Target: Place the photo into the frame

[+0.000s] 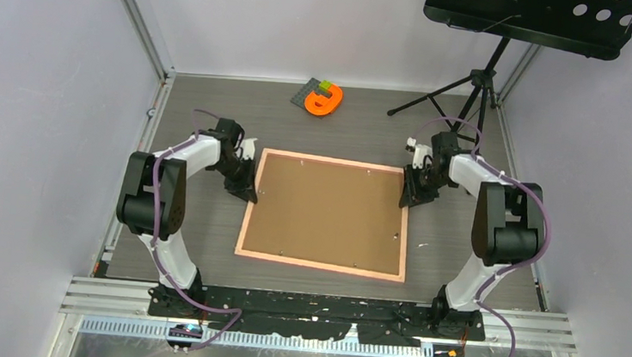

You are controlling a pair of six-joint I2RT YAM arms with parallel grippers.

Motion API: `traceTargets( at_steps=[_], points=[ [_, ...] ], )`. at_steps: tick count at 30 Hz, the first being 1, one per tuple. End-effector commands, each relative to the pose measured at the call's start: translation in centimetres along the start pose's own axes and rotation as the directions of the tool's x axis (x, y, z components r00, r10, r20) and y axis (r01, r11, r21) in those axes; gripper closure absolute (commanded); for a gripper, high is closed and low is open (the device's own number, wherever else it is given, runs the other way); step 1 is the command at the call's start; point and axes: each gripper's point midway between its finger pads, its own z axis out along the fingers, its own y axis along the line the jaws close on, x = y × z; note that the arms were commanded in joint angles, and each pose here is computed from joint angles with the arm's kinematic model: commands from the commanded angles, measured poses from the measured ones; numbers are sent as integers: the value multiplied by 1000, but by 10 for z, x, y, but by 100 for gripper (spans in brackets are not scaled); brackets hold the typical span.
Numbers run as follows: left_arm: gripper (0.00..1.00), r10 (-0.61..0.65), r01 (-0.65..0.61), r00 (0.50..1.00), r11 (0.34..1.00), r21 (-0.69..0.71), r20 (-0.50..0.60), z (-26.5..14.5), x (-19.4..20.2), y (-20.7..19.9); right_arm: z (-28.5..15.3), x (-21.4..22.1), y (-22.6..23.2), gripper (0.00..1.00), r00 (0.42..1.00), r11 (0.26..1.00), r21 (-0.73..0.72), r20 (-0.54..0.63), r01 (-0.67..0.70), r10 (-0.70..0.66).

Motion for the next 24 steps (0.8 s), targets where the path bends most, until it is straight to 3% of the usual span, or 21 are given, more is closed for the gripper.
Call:
traceTargets(
  at_steps=[1, 6, 8, 11, 13, 16, 24],
  points=[
    [100, 35, -33, 999, 989, 142, -12, -14, 7, -26, 5, -46, -5, 94, 993, 996, 4, 71, 94, -94],
    [100, 50, -42, 998, 987, 157, -49, -15, 19, -27, 16, -67, -5, 92, 990, 992, -19, 67, 123, -122],
    [100, 49, -41, 998, 987, 153, -50, -14, 23, -25, 14, -77, -6, 81, 988, 991, -18, 79, 135, -133],
    [100, 33, -26, 999, 988, 150, -40, -12, 22, -24, 5, -87, -5, 44, 984, 989, -7, 103, 148, -147],
    [100, 18, -12, 999, 989, 148, -40, -10, 21, -23, -3, -86, -4, 32, 982, 987, 7, 106, 159, -159],
    [100, -2, 7, 999, 990, 141, -42, -6, 22, -20, -15, -76, -6, 26, 979, 983, 40, 93, 176, -179],
    [100, -28, 30, 1000, 993, 114, -12, -4, 18, -15, -34, -17, -7, 23, 979, 977, 70, 10, 203, -204]
  ],
)
